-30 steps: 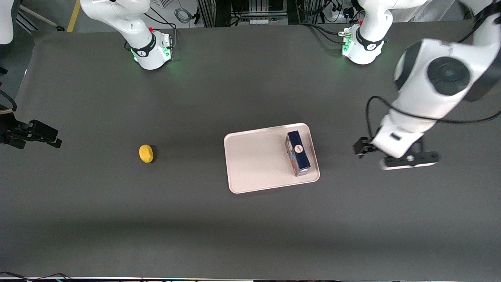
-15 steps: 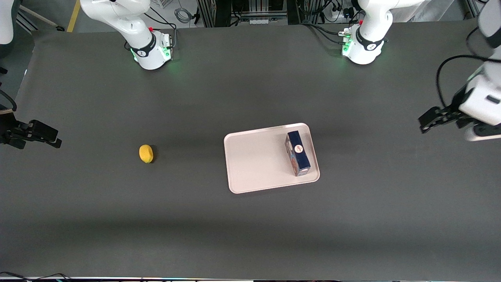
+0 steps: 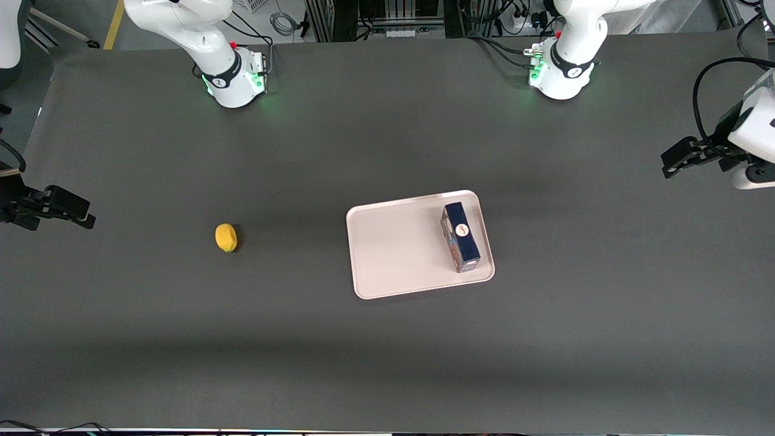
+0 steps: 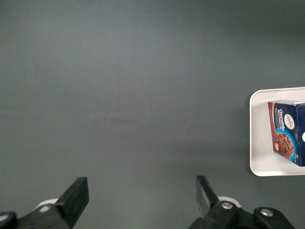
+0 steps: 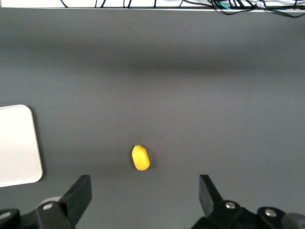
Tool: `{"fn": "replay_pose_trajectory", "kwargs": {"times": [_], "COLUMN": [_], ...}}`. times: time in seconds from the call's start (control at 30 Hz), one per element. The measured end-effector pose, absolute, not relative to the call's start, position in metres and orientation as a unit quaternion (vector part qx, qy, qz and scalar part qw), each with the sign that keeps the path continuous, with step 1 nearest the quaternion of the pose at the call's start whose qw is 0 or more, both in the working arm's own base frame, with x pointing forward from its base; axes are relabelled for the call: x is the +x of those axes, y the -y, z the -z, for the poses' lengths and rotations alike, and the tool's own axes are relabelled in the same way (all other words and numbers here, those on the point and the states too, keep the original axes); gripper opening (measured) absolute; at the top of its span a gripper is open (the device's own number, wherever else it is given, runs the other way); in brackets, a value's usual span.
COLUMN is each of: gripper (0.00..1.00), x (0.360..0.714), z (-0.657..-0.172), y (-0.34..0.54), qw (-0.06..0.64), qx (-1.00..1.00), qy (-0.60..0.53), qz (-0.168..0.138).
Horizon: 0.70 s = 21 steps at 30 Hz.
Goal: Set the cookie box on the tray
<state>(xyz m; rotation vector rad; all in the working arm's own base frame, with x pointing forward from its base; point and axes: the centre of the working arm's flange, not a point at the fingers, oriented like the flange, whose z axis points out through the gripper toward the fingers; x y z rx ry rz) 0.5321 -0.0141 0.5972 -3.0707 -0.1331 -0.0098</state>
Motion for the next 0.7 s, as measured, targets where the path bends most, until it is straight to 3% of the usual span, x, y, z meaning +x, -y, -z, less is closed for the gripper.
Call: {"fn": "replay_pose_trajectory", "kwargs": {"times": [0.7], "gripper": [1.00], "x": [0.518], "z": [-0.594], "y": [0.016], "qw": [0.034], "qx": [-0.999], "qy": [0.016], "qz": [-0.003]}}
